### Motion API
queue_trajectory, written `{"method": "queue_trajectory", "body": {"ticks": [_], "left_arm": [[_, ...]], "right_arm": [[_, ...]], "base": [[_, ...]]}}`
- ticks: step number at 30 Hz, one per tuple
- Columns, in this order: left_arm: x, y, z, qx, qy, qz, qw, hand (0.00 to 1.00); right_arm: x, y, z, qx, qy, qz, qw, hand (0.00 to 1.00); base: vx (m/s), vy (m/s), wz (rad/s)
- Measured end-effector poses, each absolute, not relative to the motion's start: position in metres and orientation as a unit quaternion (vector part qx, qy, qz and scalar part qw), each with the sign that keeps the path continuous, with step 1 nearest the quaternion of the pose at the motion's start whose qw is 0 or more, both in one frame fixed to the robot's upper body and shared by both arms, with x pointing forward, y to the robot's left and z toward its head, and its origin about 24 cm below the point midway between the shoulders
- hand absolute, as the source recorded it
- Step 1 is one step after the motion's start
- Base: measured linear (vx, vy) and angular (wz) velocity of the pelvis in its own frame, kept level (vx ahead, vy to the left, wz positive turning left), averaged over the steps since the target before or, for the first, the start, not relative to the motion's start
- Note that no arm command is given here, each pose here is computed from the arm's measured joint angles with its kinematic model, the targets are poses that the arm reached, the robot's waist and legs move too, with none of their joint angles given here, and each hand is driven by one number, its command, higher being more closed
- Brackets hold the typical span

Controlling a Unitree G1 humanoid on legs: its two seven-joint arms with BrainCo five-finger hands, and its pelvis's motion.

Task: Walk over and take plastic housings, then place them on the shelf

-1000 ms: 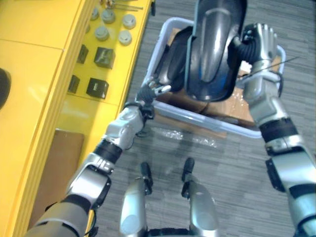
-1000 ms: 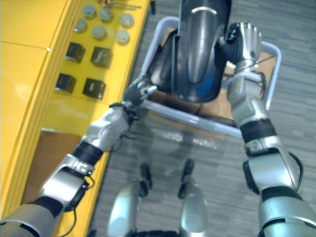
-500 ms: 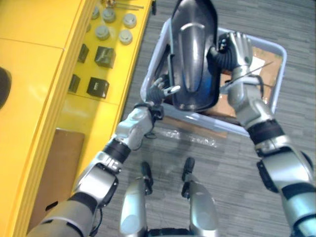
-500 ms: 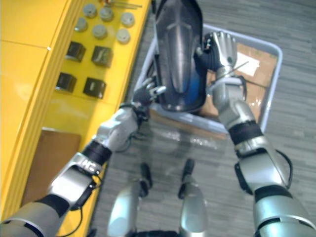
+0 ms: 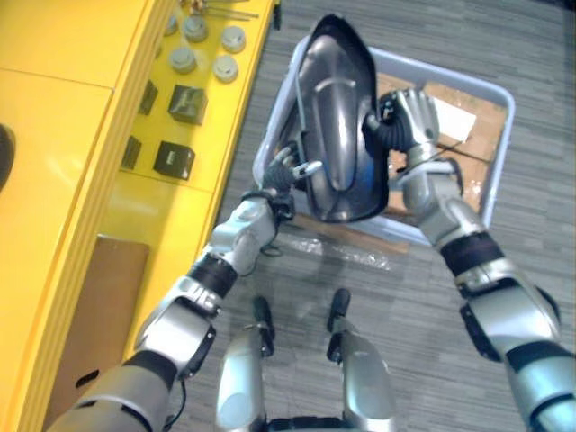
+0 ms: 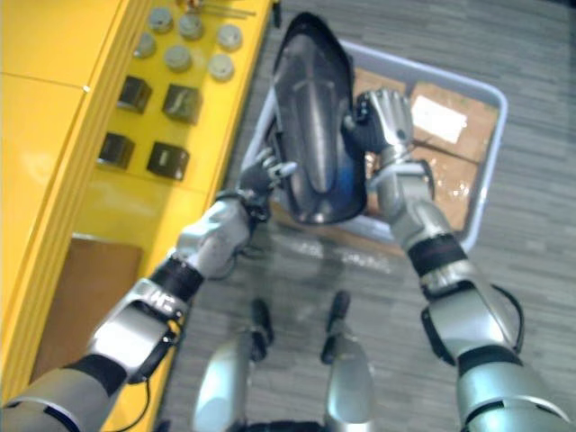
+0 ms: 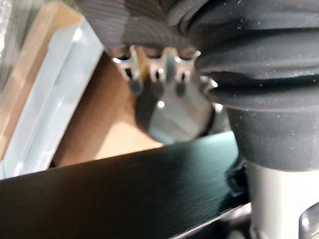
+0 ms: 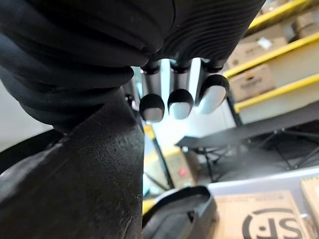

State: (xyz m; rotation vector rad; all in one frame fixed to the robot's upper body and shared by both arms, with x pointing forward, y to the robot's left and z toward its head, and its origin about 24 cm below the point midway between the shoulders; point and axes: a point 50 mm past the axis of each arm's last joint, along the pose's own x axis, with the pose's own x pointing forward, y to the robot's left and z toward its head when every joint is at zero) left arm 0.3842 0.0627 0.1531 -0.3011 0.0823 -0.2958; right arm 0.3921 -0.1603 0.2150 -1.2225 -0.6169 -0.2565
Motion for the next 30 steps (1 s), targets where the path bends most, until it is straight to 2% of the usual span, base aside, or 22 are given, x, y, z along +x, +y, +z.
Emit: {"method": "queue_trajectory", "body": {"ticks": [5, 6, 24, 30], "left_arm": [[0.385, 0.065, 0.153, -0.142, 0.04, -0.136, 0.98, 0.0], [0.385, 0.066, 0.153, -0.141, 0.04, -0.134, 0.98, 1.0], [0.385, 0.071, 0.149, -0.129, 0.043, -0.12, 0.983, 1.0], [0.383, 0.072, 0.143, -0.161, 0.045, -0.118, 0.979, 1.0]], "right_arm": [[0.391, -0.159, 0.207, -0.565, -0.28, -0.11, 0.768, 1.0], [0.391, -0.158, 0.207, -0.568, -0.281, -0.108, 0.766, 1.0], [0.388, -0.152, 0.202, -0.564, -0.302, -0.108, 0.761, 1.0], [0.386, -0.148, 0.198, -0.554, -0.309, -0.108, 0.765, 1.0]], "base": [[0.0, 0.001, 0.01], [0.0, 0.0, 0.0], [0.0, 0.002, 0.0], [0.0, 0.0, 0.0]]}}
